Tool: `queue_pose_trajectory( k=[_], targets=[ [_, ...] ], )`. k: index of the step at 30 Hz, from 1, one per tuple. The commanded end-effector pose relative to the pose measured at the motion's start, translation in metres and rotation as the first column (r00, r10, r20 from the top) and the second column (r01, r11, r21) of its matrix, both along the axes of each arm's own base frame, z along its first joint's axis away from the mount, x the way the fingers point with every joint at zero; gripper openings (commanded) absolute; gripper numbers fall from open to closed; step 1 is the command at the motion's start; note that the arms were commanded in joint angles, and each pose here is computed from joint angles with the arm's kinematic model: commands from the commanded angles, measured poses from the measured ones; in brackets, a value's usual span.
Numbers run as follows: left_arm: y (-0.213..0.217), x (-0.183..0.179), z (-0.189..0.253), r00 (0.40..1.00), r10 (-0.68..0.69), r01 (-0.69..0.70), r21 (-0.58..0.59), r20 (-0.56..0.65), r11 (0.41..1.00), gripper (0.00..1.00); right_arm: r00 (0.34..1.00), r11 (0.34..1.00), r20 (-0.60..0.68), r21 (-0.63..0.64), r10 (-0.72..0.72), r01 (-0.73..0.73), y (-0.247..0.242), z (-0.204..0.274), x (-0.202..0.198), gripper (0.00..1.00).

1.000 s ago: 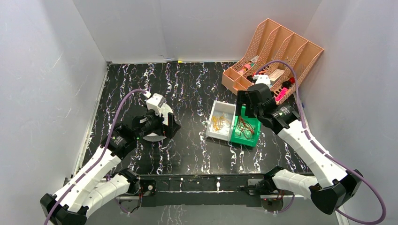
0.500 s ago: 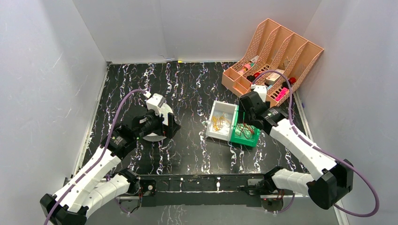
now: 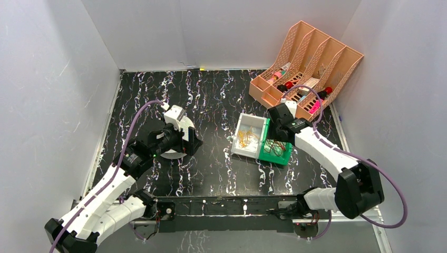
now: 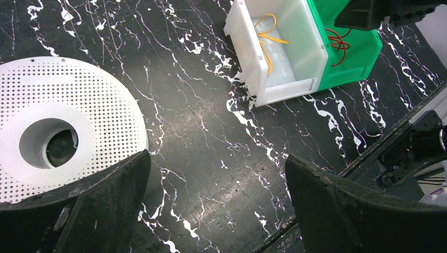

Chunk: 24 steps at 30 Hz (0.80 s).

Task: Wrap the cables

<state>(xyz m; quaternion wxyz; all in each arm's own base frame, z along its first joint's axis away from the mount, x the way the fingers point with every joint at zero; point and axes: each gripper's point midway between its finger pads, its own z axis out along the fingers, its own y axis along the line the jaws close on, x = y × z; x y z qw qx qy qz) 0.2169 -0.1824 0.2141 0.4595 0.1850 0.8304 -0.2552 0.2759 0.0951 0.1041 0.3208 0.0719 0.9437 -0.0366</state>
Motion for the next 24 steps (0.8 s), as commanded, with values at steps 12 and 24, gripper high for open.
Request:
queue_pose_trajectory(
  k=[12,24],
  targets=[
    [-0.002,0.0,0.006,1.0,-0.016,0.016,-0.001,0.019,1.0,0.98,0.997,0.997,-0.07,0.069,0.029,-0.025,0.002,-0.041,0.019,0.53],
    [-0.001,-0.001,0.007,1.0,-0.019,0.019,-0.003,0.022,1.0,0.98,0.991,0.998,-0.127,0.056,0.038,-0.031,0.003,-0.054,0.018,0.33]
  ],
)
